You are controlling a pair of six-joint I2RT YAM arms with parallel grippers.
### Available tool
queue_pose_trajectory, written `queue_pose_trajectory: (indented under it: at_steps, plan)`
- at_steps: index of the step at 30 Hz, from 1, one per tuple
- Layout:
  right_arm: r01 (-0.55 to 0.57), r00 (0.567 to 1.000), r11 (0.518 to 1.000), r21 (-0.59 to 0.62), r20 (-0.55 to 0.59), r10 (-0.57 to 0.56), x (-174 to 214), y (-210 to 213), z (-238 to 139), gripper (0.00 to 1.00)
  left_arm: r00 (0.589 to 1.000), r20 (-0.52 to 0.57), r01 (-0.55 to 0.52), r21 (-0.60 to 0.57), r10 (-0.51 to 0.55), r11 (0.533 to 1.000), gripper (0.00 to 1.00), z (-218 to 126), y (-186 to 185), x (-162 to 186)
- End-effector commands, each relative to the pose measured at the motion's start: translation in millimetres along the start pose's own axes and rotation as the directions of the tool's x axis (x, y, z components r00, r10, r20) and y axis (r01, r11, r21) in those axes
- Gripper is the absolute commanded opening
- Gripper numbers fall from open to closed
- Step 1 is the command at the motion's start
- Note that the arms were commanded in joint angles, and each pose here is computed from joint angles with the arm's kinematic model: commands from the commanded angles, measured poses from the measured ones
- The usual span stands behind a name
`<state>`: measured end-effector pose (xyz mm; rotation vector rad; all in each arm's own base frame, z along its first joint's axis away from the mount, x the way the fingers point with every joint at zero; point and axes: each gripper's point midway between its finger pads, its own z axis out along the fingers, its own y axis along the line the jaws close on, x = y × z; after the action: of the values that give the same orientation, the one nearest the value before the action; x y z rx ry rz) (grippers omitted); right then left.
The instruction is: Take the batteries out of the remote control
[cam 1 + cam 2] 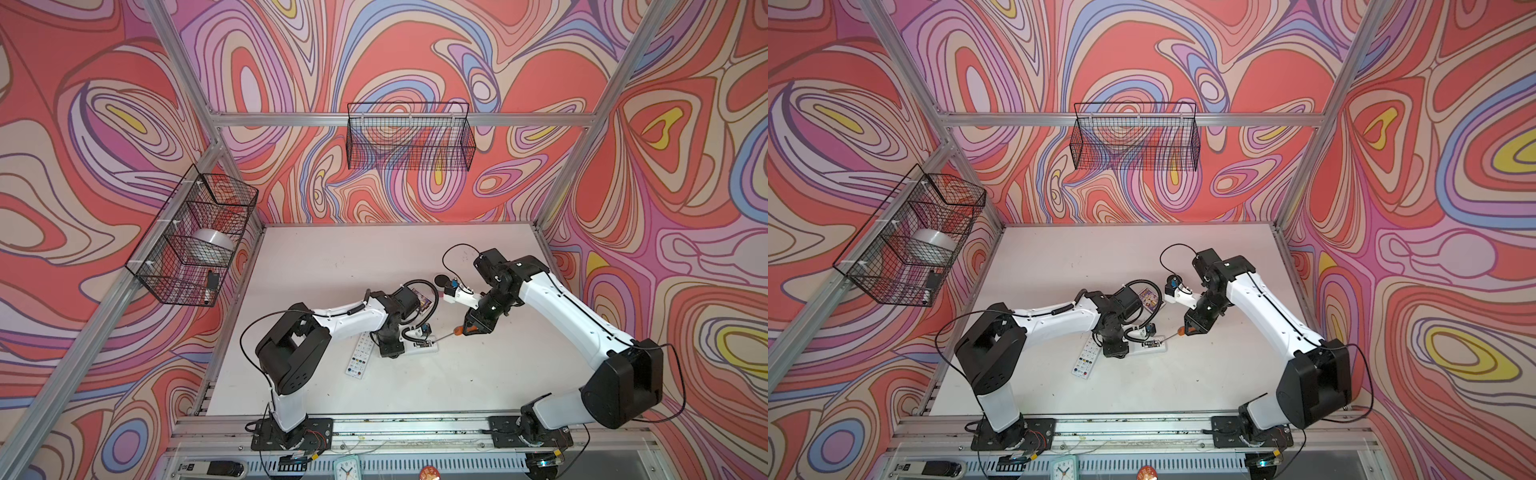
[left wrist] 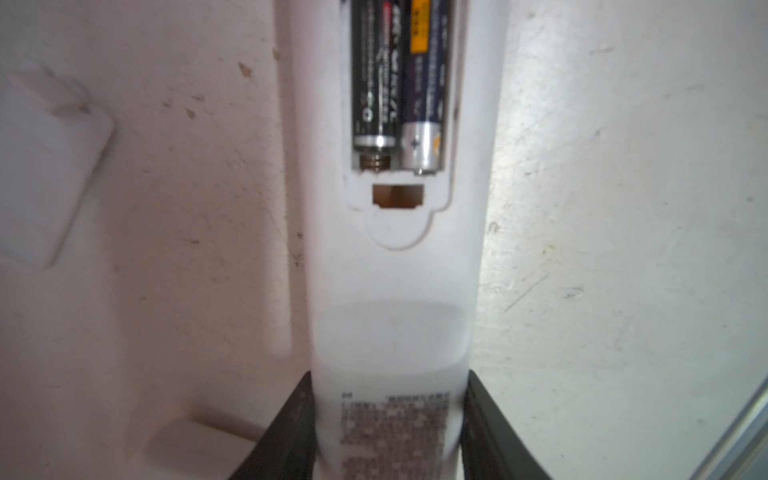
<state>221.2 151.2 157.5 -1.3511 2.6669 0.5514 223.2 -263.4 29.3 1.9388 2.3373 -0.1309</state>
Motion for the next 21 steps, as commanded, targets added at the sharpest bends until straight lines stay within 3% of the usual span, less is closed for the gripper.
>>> queue_pose_trajectory:
  at_steps: [1,21]
  plan:
    - [-0.011,1.0,1.0,-0.002,-0.007,0.011,-2.5,-2.1,4.4,0.0,1.0,-0.025,0.003,0.012,-0.003,1.0,0.11,2.1,-2.5,2.0]
    - [-0.061,0.998,0.997,-0.042,-0.036,0.06,-1.7,-5.7,22.0,0.0,1.0,-0.026,0.003,0.017,-0.002,1.0,0.11,2.4,-4.4,2.1]
